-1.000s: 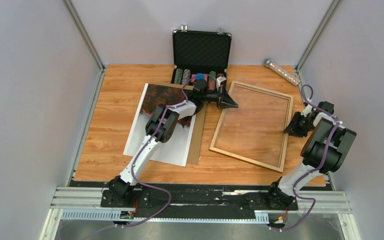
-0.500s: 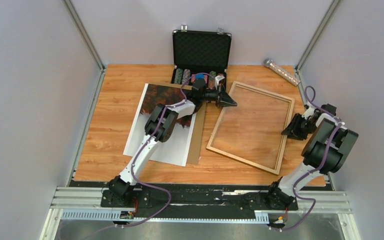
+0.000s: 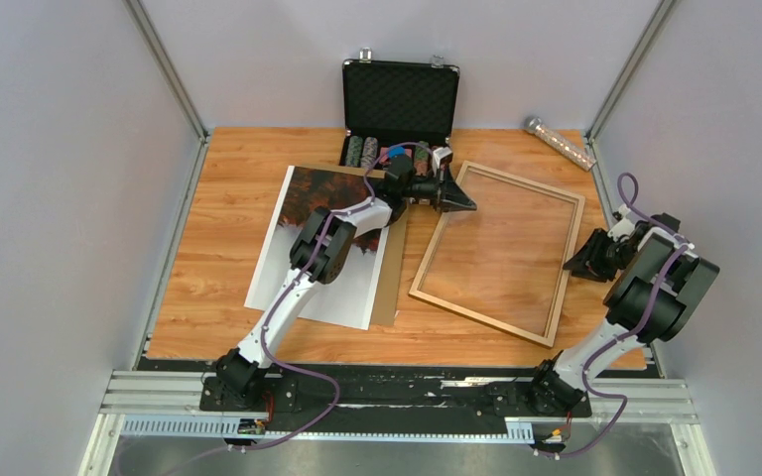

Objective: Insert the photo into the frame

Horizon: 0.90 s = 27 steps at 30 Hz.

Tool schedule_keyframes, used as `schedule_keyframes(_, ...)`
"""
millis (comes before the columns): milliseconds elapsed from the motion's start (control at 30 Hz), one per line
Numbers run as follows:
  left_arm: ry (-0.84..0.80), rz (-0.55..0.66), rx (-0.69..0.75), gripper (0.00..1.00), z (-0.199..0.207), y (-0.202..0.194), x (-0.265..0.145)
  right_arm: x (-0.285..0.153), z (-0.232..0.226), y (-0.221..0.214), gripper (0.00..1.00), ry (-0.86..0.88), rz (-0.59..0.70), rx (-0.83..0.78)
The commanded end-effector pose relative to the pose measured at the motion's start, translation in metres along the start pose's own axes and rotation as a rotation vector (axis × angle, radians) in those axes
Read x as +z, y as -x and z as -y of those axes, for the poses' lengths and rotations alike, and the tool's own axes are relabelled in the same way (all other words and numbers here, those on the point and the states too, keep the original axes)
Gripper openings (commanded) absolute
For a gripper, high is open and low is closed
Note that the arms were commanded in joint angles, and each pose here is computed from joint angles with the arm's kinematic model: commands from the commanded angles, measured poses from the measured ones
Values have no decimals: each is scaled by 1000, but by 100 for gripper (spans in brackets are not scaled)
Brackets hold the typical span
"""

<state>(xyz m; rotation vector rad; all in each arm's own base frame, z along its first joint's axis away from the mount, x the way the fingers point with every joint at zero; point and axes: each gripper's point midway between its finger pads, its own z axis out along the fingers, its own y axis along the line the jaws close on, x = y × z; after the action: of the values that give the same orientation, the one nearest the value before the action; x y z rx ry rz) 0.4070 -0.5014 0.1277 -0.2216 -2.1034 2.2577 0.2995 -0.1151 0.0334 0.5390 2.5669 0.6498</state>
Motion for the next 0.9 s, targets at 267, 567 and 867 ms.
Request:
schedule_keyframes(267,-42,12,65,0,10,1,10,-3,0,9,27,39,18,-31)
schedule_keyframes(567,-22,31,52,0,-2,3,10,-2,8,8,27,44,2,-45)
schedule_keyframes(867,-4,60,-11,0,-9,2,8,0,15,11,28,49,-8,-43)
